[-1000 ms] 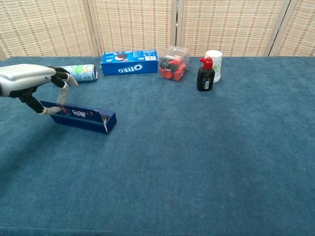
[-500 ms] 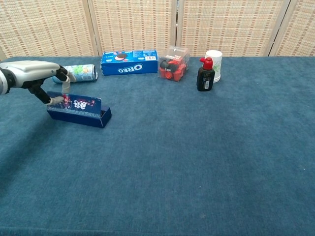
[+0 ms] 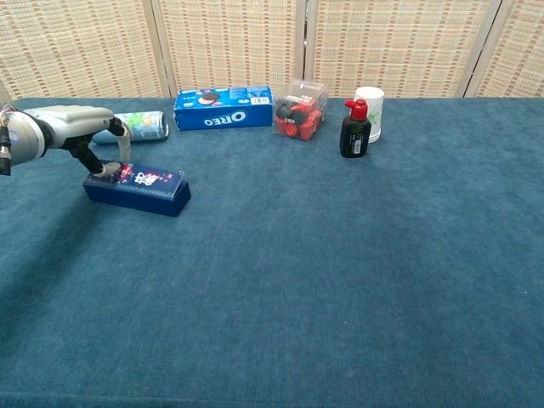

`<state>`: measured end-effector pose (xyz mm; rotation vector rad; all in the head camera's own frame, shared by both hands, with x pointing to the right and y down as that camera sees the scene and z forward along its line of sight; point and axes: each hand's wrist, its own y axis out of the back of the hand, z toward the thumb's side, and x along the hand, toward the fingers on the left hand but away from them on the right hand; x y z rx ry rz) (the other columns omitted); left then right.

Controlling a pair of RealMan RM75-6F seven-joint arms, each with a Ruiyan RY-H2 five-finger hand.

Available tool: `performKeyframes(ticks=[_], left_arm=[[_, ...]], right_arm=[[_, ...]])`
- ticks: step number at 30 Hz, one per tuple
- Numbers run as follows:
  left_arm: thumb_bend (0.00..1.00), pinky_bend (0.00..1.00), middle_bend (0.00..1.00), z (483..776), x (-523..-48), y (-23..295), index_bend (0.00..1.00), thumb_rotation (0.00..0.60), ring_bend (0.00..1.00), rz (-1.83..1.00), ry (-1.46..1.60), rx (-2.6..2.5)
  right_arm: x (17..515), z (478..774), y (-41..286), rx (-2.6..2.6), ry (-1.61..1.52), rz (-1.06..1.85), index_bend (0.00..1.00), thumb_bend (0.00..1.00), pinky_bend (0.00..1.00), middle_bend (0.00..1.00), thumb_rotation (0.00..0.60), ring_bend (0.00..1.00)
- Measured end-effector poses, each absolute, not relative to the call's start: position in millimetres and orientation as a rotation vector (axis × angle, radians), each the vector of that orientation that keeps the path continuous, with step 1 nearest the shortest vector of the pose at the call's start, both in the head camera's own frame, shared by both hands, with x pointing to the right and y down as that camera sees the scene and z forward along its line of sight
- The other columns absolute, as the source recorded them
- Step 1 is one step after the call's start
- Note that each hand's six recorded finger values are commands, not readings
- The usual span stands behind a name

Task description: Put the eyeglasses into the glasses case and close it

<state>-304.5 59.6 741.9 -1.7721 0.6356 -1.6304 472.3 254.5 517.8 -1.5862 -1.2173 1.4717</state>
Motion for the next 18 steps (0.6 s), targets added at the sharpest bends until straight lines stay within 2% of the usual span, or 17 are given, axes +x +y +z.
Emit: performKeyframes(ticks=[4, 7, 10, 18], left_arm=[[0.38, 0.00, 0.02, 743.4, -303.4, 57.0, 0.16, 0.600, 0.00, -1.642, 0.646, -1.732], [0.36, 0.00, 0.00, 742.9, -302.6, 54.9, 0.07, 0.600, 0.00, -1.647, 0.661, -1.704], [0.36, 0.00, 0.00, 740.2, -301.3, 53.6, 0.04, 0.600, 0.00, -1.643, 0.689, -1.707], [0.36, 0.00, 0.00, 720.2, -304.5, 61.1, 0.06, 0.600, 0.00, -1.615, 0.733, -1.755]], right_arm=[[473.6, 517.5, 255.1, -1.585, -1.220, 1.475, 0.16, 0.30, 0.07, 0.24, 0.600, 0.16], [474.1, 518.0, 255.1, -1.587, -1.220, 1.476, 0.16, 0.30, 0.07, 0.24, 0.600, 0.16], [474.5, 517.7, 254.2, -1.585, -1.221, 1.473, 0.16, 0.30, 0.07, 0.24, 0.600, 0.16], [475.0, 517.8, 252.5, -1.587, -1.217, 1.473, 0.16, 0.30, 0.07, 0.24, 0.600, 0.16]])
